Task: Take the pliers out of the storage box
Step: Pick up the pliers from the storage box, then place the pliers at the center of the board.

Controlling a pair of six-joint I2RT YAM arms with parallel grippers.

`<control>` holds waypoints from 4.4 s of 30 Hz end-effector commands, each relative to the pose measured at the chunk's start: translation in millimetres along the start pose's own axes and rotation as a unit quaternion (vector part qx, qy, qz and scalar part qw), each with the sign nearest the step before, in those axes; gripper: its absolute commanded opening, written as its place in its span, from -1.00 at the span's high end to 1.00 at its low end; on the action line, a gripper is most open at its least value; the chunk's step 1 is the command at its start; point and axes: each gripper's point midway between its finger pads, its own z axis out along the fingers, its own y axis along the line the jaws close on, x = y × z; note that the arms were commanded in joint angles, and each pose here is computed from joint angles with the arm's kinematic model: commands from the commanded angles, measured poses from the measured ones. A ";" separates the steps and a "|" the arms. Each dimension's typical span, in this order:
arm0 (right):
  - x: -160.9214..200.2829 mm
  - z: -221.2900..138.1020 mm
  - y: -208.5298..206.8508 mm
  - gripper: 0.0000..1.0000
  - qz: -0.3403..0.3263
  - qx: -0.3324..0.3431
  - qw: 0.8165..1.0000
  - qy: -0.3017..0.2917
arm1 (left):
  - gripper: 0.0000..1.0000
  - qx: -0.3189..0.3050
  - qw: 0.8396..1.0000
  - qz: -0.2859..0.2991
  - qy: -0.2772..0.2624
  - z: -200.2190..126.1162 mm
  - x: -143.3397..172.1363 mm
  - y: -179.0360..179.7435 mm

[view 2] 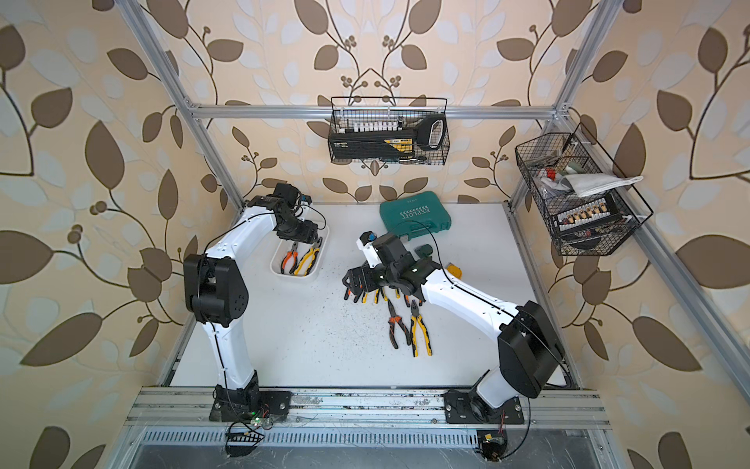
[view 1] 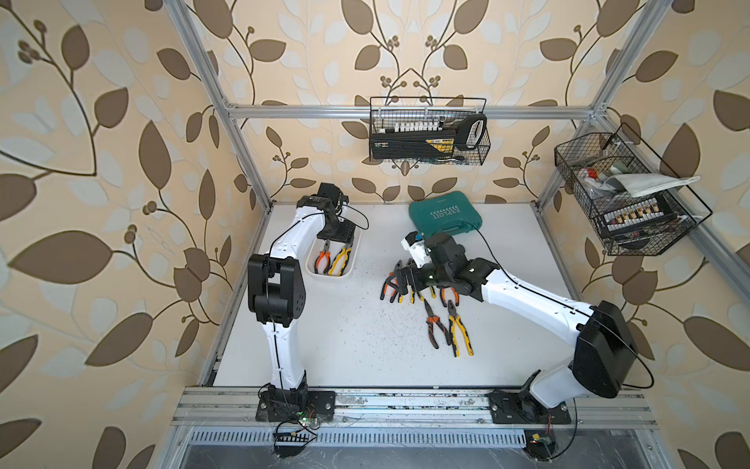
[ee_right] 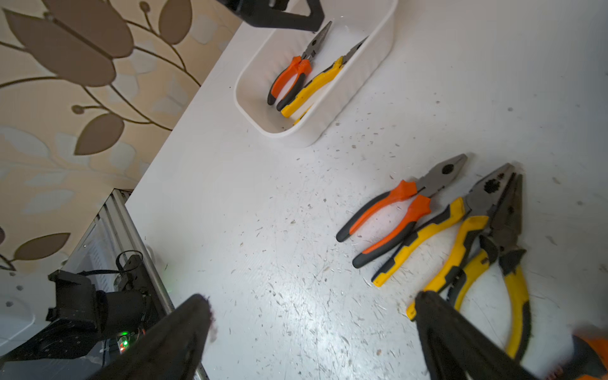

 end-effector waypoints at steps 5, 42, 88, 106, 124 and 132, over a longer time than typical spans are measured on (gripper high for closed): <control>-23.8 21.3 23.5 -0.99 -0.029 -0.020 0.999 -0.018 | -0.09 -0.013 1.000 0.018 0.009 21.7 -13.2 9.0; -22.1 32.9 23.5 -0.99 -0.025 -0.014 1.000 0.005 | 0.44 0.014 0.996 0.023 0.085 129.5 9.5 9.8; -31.8 50.2 33.8 -0.99 0.027 -0.054 0.998 -0.007 | 1.00 0.011 1.000 0.009 -0.026 -36.9 -47.9 14.8; -47.3 62.2 38.9 -0.99 0.048 -0.082 0.995 -0.021 | 1.00 0.056 0.996 0.053 -0.047 -95.9 -50.4 -5.6; -106.7 82.2 30.4 -0.99 0.071 -0.092 0.990 -0.082 | 1.00 0.149 0.984 0.050 -0.079 -164.1 -35.8 -46.1; -136.1 99.0 34.1 -0.95 0.049 -0.090 0.990 -0.097 | 1.00 0.224 0.972 0.027 -0.061 -171.0 -23.7 -72.0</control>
